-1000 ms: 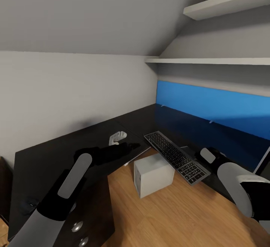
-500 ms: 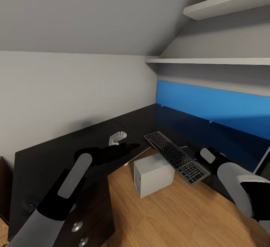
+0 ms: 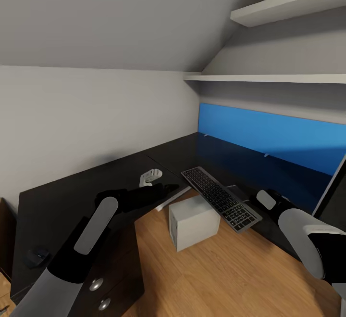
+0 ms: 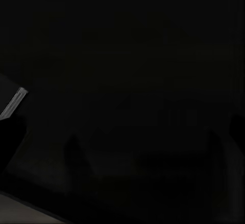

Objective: In the bedroom, organize the workspace by keeping the computer under the desk, ensuring the monitor is on the desk, placing the keyboard on the desk next to the monitor, placing the mouse on the desk next to the keyboard, moving the folder from the swivel chair onto the desk next to the mouse, stacking the notebook on top of the folder with the pen on top of the notebook, and positioning the swivel chair next to the desk.

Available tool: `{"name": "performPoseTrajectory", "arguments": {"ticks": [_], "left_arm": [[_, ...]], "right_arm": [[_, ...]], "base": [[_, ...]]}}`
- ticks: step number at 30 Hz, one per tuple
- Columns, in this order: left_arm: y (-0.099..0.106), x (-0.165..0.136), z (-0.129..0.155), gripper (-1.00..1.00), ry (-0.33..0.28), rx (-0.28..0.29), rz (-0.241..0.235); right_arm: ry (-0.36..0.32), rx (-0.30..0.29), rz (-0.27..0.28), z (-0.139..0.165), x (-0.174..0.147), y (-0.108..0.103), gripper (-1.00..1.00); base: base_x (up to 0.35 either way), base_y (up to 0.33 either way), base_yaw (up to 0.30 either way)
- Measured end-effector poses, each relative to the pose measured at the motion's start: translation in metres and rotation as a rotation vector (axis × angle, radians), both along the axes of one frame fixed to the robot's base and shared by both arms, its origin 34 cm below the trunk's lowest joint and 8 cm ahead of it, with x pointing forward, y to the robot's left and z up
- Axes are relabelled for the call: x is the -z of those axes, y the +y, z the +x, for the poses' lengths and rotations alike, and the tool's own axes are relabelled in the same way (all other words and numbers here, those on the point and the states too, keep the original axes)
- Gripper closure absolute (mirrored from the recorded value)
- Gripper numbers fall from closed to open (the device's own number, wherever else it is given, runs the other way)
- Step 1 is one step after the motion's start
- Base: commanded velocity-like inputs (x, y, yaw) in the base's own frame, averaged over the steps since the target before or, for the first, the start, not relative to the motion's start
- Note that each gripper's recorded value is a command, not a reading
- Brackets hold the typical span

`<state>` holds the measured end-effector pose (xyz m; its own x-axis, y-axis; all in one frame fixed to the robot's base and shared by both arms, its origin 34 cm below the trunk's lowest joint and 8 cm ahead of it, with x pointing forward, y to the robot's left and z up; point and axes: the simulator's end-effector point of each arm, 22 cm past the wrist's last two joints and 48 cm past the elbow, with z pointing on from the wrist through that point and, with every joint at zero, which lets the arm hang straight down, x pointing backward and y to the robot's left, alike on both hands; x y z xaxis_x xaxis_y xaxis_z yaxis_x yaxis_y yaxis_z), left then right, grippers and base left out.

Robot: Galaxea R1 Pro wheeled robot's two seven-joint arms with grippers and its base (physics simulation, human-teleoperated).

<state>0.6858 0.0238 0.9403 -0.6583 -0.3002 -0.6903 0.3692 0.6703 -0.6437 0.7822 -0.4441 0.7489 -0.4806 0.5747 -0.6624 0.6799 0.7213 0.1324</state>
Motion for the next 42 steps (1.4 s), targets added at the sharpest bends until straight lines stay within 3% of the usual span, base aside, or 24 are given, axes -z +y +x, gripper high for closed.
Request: {"name": "performPoseTrajectory", "arguments": {"ticks": [42], "left_arm": [[-0.0002, 0.0004, 0.0001, -1.00, 0.001, 0.001, -0.001]], "right_arm": [[0.004, 0.001, 0.004, -0.0008, 0.0019, 0.0011, -1.00]], "base": [[-0.001, -0.001, 0.000]]}}
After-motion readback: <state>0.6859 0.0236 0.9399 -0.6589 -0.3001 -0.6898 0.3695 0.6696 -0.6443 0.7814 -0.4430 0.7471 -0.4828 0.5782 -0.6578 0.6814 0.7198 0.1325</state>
